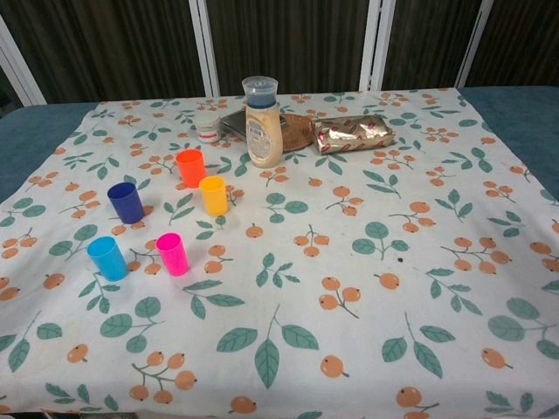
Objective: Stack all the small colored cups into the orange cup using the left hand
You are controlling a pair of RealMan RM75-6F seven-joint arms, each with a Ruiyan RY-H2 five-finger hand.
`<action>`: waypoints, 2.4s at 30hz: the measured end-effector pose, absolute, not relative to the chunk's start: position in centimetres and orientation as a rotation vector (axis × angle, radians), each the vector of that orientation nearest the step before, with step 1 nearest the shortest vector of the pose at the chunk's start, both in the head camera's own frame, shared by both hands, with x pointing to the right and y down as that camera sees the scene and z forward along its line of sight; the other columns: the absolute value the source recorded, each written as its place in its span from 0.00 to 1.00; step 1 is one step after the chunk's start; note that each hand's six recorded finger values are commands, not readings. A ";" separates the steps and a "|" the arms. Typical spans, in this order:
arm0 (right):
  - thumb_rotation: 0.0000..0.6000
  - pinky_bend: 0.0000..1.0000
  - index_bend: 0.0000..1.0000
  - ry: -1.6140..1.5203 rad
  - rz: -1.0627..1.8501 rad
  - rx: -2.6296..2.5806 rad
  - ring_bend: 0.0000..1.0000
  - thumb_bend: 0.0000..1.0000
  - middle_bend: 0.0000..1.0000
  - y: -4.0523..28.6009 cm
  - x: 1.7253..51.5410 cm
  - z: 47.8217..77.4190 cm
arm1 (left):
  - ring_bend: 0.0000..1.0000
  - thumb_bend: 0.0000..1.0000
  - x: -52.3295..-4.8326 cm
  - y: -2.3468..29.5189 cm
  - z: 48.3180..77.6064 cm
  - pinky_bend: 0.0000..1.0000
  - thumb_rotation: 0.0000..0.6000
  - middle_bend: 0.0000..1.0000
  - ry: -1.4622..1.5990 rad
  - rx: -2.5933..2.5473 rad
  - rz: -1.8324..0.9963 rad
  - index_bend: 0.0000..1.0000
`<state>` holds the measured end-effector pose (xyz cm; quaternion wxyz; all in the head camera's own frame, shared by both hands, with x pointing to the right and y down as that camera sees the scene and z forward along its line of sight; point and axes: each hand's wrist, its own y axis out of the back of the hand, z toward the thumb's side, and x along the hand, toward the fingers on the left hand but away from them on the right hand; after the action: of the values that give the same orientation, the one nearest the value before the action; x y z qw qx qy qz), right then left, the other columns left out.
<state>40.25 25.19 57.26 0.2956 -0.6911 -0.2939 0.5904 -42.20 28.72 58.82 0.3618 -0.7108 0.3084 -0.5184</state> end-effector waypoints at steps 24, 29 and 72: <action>1.00 0.00 0.00 -0.824 1.593 -1.812 0.00 0.19 0.00 24.6 40.9 57.5 | 1.00 0.37 -32.4 17.5 68.2 1.00 1.00 1.00 1.008 -2.088 -1.407 0.10; 1.00 0.00 0.00 -0.838 1.610 -1.801 0.00 0.19 0.00 24.3 41.4 57.5 | 1.00 0.36 -30.2 14.0 71.0 1.00 1.00 1.00 1.026 -2.046 -1.490 0.13; 1.00 0.00 0.00 -0.855 1.628 -1.787 0.00 0.19 0.00 24.0 42.0 57.5 | 1.00 0.36 -27.3 4.9 70.9 1.00 1.00 1.00 1.364 -1.945 -1.332 0.50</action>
<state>41.95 24.04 57.52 0.2848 -0.6682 -0.3196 0.6085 -27.27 4.89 70.89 0.2075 -0.6985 0.4901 -0.4783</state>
